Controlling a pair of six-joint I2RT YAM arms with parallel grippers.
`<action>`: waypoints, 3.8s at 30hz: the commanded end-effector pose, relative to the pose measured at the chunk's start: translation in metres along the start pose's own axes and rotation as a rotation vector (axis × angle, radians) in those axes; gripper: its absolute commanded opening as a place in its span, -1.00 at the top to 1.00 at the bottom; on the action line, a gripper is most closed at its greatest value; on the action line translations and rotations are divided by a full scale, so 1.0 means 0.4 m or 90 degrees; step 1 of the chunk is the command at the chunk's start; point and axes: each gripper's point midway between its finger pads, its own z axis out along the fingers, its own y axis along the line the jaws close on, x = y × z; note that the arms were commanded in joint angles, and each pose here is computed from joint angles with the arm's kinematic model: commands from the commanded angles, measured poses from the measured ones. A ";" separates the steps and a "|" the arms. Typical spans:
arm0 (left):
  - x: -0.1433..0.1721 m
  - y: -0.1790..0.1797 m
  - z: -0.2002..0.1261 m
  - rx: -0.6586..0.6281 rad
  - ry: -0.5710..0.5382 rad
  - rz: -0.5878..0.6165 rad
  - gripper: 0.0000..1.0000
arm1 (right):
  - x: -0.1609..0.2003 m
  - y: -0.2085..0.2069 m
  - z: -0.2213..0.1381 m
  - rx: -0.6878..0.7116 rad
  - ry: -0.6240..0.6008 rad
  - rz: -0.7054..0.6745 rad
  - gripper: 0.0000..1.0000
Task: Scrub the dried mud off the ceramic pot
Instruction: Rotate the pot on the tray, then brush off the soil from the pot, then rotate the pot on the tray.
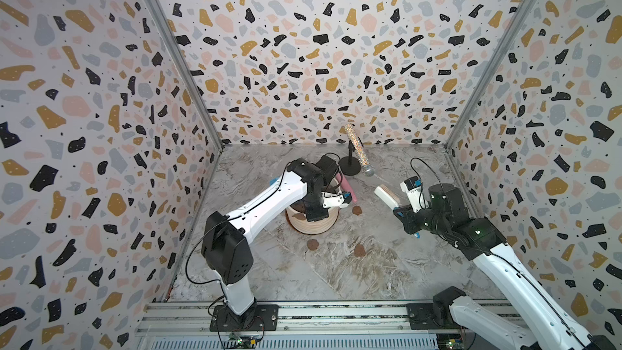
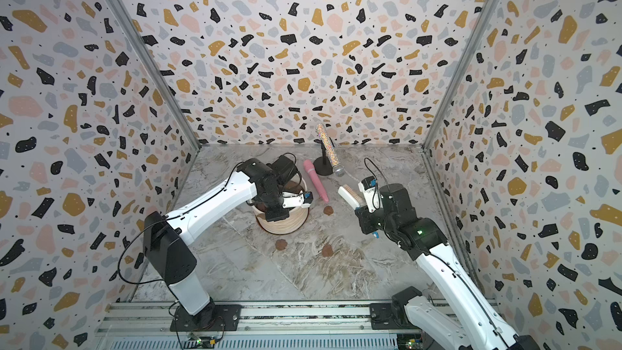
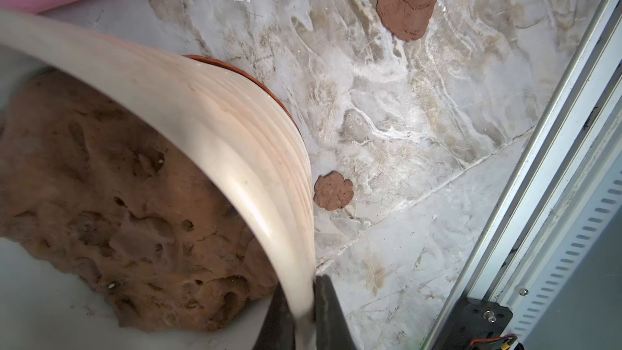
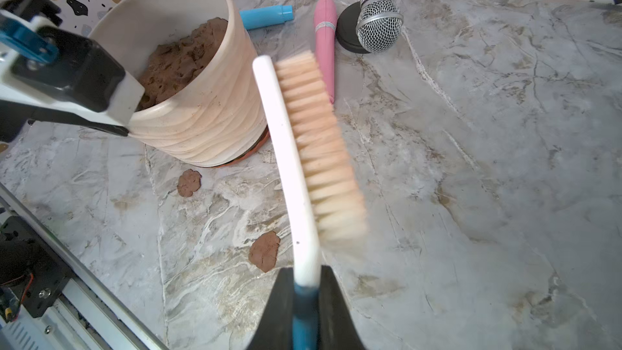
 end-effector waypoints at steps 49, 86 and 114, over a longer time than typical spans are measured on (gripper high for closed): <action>0.083 0.260 -0.292 -0.067 -0.324 -0.715 -0.03 | 0.076 0.373 0.112 -0.408 0.073 -0.448 1.00; 0.269 0.251 -0.264 -0.136 -0.343 -0.760 -0.17 | 0.181 0.223 0.105 -0.349 0.168 -0.151 1.00; 0.109 -0.026 -0.071 0.041 -0.011 0.100 -0.47 | 0.054 0.173 0.012 -0.212 0.038 -0.207 1.00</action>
